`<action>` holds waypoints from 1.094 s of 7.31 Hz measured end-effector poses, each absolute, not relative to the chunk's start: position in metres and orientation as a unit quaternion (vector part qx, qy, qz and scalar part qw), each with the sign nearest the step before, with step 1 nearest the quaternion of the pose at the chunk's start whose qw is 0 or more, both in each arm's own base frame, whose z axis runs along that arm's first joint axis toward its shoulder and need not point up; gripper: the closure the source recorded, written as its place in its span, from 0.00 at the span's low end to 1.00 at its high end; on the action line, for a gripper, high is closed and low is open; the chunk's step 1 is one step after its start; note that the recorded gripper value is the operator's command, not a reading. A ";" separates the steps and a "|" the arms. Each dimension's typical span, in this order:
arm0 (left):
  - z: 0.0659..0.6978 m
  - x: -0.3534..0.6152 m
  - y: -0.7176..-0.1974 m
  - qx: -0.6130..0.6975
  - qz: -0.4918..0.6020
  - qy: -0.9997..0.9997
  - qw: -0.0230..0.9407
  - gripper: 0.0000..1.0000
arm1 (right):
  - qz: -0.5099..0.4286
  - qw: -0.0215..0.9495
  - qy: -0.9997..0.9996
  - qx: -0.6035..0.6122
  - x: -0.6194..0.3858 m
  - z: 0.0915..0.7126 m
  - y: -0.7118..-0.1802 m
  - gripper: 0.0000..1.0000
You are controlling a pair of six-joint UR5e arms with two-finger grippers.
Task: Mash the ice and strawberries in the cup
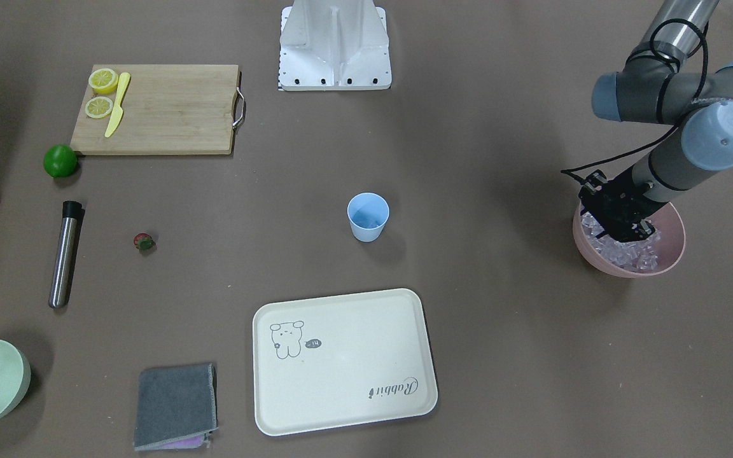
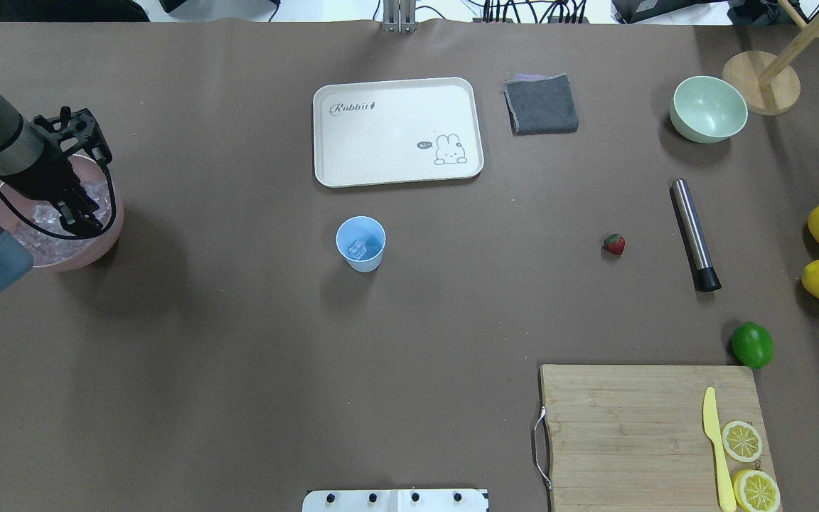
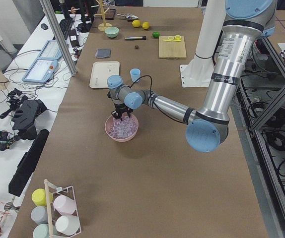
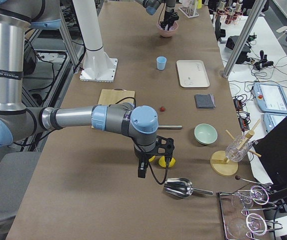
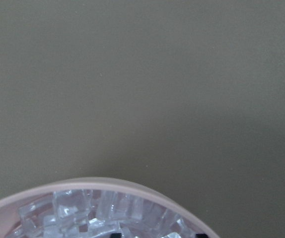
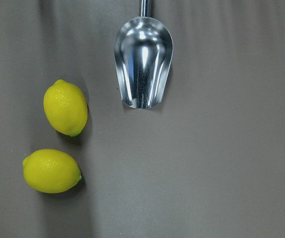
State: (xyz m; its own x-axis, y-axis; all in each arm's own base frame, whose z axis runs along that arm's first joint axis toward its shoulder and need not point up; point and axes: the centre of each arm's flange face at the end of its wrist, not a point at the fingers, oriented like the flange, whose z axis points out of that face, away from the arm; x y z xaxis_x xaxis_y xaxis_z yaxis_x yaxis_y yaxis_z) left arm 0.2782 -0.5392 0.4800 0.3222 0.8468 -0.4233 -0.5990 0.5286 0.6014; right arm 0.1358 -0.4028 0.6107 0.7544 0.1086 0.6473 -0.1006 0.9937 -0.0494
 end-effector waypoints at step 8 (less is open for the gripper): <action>0.448 0.192 -0.571 0.219 0.395 0.356 0.818 1.00 | 0.050 0.936 -0.347 0.010 0.136 0.595 -0.406 0.00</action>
State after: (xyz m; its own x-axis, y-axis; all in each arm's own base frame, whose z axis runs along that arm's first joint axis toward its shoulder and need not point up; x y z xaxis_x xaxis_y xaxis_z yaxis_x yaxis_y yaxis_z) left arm 0.1921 -0.5710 0.4484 0.4346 0.8021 -0.4096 -0.4898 0.5921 0.6399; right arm 0.1360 -0.4062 0.5949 0.7541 0.0864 0.6511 -0.1006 0.9948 -0.0155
